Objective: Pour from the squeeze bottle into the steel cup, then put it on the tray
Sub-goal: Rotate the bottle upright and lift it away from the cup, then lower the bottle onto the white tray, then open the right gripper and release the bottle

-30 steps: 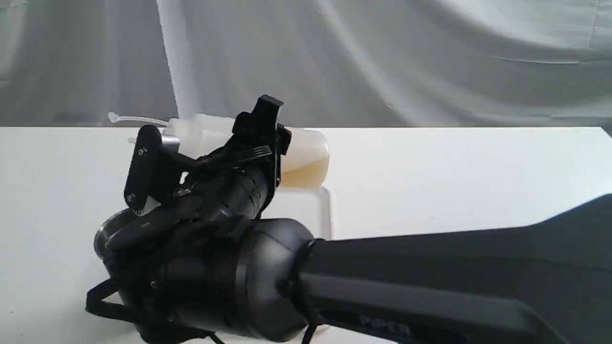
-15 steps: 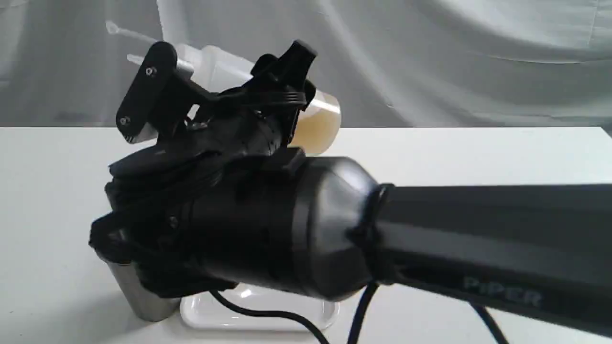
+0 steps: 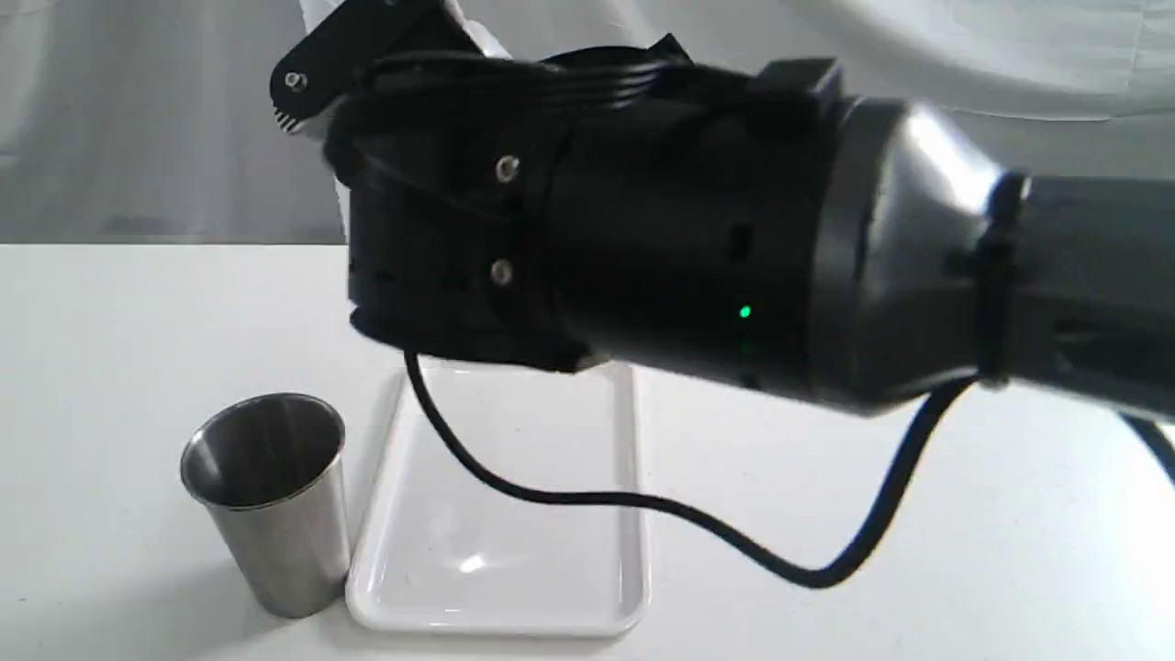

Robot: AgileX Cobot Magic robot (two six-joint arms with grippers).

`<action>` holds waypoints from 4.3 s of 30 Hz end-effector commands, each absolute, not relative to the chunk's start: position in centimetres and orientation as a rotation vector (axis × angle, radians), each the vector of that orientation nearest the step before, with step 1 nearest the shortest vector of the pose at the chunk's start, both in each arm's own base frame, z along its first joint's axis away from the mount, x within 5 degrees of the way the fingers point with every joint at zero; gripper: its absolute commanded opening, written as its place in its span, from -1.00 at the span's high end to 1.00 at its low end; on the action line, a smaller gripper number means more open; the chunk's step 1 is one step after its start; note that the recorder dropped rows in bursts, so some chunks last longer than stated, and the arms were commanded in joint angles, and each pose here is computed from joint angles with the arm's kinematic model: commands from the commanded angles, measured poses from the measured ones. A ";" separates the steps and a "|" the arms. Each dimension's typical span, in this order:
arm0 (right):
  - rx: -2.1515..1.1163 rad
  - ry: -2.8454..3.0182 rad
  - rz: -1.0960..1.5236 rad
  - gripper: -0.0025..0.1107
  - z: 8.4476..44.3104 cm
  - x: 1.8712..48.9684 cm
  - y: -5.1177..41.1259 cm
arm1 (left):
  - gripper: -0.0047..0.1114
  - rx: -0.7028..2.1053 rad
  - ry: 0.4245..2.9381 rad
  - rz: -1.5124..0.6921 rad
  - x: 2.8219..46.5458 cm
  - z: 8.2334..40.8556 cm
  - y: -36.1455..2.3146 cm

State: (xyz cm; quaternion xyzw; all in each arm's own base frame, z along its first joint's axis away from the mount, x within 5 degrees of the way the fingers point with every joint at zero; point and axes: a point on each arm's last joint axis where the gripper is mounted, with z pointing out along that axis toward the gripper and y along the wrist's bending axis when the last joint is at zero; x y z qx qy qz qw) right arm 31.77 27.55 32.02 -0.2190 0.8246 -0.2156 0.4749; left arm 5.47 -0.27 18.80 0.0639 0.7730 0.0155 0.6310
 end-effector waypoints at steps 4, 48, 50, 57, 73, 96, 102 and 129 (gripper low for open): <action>-0.473 2.003 -0.342 0.22 34.6 32.3 26.1 | 0.78 0.147 1.762 0.032 5.5 18.7 -0.3; -0.457 1.859 0.378 0.22 23.0 35.5 20.6 | 0.78 0.147 1.762 0.032 5.5 18.7 -0.3; -0.456 1.857 0.378 0.22 22.0 35.9 20.8 | 0.78 0.147 1.762 0.032 5.5 18.7 -0.3; -0.467 1.903 0.368 0.22 19.0 36.5 21.1 | 0.78 0.147 1.762 0.032 5.5 18.7 -0.3; -0.436 1.971 0.361 0.22 14.6 37.2 21.3 | 0.78 0.147 1.762 0.032 5.5 18.7 -0.3; -0.444 2.018 0.349 0.22 12.3 37.3 21.4 | 0.78 0.147 1.762 0.032 5.5 18.7 -0.3; -0.444 2.017 0.349 0.21 12.3 37.3 21.4 | 0.78 0.147 1.762 0.032 5.5 18.7 -0.3; -0.433 1.815 0.393 -0.90 24.0 35.5 20.5 | 0.78 0.147 1.762 0.032 5.5 18.7 -0.3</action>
